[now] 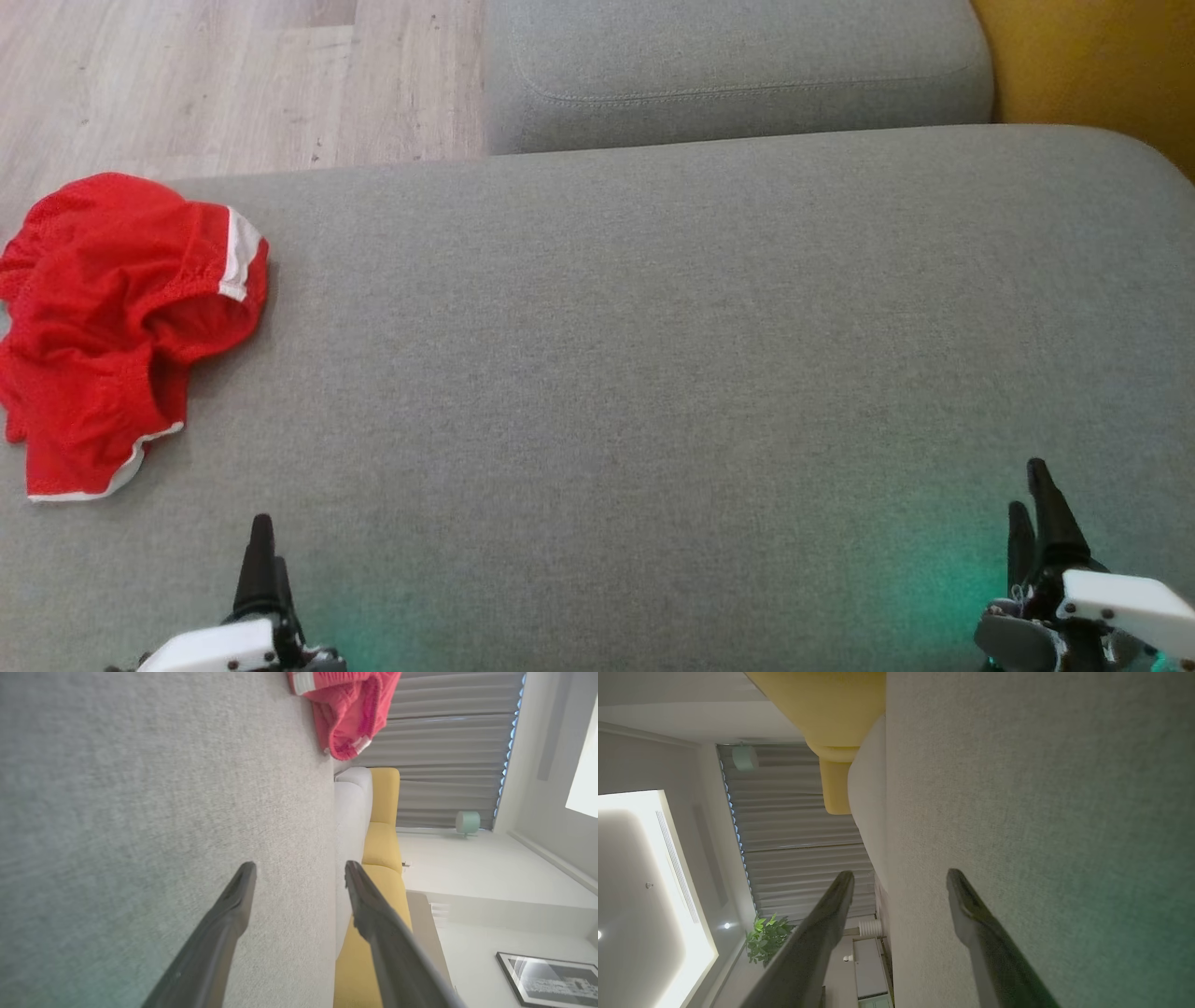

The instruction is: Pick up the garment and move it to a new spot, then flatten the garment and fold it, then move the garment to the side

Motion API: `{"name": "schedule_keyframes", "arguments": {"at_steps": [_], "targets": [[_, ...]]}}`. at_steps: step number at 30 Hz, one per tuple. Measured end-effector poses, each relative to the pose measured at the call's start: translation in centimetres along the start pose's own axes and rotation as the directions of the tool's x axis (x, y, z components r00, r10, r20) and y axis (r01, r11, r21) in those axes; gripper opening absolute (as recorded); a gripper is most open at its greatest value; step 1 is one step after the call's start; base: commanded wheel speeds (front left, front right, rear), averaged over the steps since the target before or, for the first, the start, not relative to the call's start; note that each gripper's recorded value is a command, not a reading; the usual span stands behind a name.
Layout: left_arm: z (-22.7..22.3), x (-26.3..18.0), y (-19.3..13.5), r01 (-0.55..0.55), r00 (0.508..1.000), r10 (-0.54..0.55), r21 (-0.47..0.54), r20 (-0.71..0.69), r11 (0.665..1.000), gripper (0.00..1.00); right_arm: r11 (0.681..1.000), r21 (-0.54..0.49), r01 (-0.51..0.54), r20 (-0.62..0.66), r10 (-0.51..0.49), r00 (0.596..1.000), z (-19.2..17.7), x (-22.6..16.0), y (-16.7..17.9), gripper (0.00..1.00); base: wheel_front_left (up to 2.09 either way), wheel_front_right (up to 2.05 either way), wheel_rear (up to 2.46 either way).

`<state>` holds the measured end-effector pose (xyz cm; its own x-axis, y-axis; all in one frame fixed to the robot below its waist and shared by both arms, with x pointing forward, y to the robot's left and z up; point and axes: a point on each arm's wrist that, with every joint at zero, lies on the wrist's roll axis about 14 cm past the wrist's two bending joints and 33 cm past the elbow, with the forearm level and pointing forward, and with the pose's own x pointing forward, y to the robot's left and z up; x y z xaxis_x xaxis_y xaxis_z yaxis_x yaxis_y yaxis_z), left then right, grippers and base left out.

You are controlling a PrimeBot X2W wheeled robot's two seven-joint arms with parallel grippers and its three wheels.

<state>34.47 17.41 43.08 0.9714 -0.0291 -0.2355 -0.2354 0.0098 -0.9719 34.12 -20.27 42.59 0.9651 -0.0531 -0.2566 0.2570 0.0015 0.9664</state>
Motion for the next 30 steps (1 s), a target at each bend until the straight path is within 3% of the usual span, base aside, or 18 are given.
{"name": "schedule_keyframes", "arguments": {"at_steps": [19, 30], "targets": [[-0.8, 0.3, -2.1, 0.043, 0.999, -0.042, 0.245, -0.009, 0.969, 1.0, 0.97, -0.236, -0.062, 0.002, 0.064, 0.998, -0.4, 0.3, 2.2, 1.0, 0.0, 0.0, 0.0], [-1.4, 0.3, -2.5, 0.052, 0.999, -0.05, 0.436, -0.015, 0.899, 1.0, 0.898, -0.427, -0.106, -0.023, 0.106, 0.994, -1.4, 0.3, 3.5, 1.0, 0.0, 0.0, 0.0]]}}
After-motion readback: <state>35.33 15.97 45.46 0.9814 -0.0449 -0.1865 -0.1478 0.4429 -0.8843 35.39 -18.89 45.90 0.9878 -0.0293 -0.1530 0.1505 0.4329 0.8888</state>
